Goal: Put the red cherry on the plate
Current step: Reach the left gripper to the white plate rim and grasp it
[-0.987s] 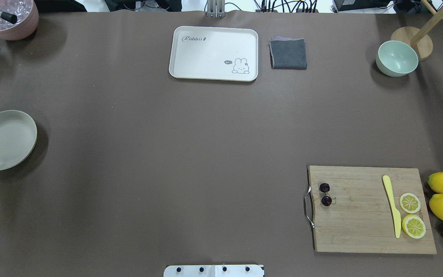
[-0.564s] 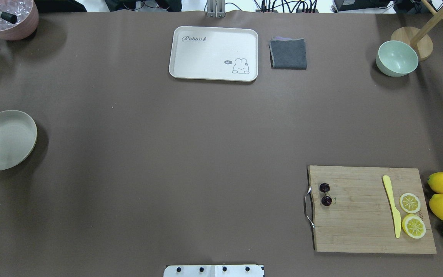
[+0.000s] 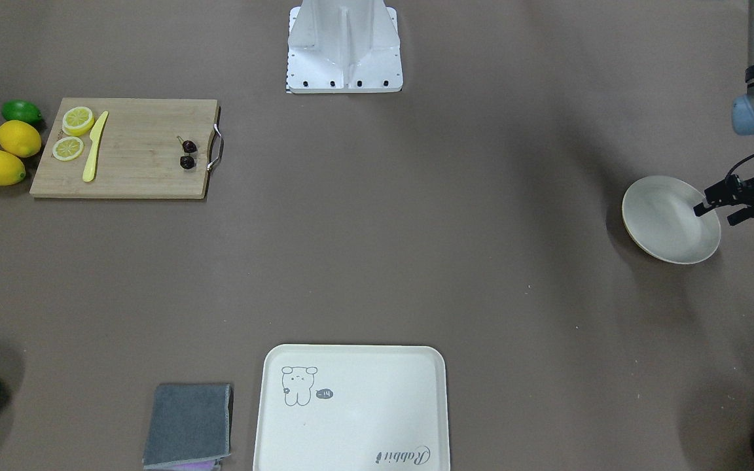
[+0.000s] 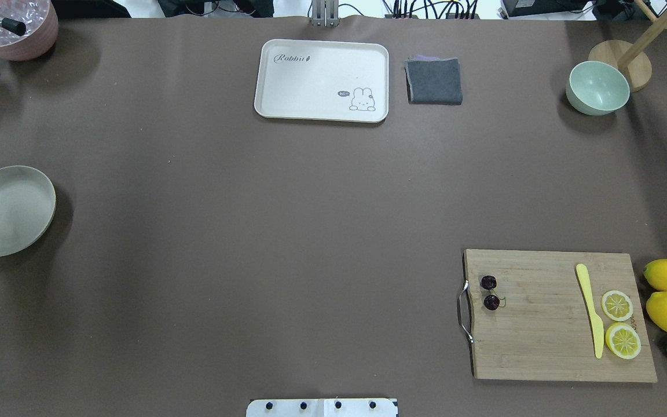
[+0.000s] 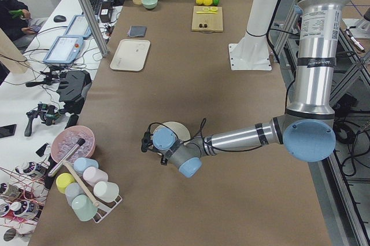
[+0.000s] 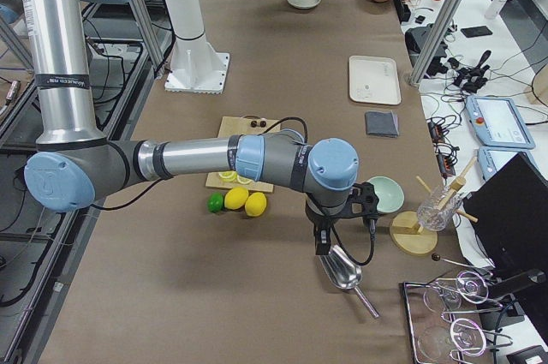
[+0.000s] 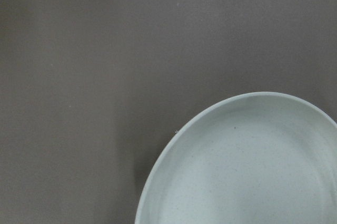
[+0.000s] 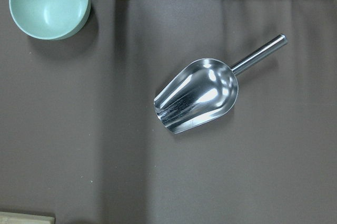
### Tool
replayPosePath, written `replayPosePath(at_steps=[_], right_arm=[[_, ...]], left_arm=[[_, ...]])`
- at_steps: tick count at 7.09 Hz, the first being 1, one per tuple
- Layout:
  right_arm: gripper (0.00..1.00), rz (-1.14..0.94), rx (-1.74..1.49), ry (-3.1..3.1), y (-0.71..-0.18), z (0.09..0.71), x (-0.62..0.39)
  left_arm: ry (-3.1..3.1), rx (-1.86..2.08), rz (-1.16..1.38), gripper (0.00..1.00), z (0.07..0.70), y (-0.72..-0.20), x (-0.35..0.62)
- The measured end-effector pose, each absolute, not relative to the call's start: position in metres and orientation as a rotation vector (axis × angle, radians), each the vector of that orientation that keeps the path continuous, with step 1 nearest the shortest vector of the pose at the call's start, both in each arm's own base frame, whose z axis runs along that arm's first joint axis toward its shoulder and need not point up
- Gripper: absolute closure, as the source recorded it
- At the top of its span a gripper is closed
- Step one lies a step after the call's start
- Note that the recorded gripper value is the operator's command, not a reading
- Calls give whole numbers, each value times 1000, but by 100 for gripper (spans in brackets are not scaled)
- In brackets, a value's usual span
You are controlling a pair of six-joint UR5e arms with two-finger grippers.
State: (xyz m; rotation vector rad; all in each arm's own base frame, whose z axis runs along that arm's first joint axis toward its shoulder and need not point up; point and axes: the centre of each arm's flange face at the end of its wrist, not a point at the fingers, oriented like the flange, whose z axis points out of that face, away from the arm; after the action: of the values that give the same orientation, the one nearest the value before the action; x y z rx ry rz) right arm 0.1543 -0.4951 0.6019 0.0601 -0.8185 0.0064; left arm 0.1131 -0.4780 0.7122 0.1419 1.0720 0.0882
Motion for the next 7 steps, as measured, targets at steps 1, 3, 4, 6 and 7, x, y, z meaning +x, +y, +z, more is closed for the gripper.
replayPosePath(at_steps=[1,3,4,6,7], right_arm=[[0,7,60,-818,-495,602,155],[0,7,61,-818,-494,602,155],[0,6,61,-818,-494,602,154],[0,6,61,-817,-494,602,155],[0,7,61,-817,-494,602,155]], left_arm=[[1071,147,103,11,716,-475,112],[1066,161,130,18,725,-468,110],[1065,172,137,20,729,-465,109],[1064,184,143,33,736,-461,107],[1064,185,143,41,738,-461,107]])
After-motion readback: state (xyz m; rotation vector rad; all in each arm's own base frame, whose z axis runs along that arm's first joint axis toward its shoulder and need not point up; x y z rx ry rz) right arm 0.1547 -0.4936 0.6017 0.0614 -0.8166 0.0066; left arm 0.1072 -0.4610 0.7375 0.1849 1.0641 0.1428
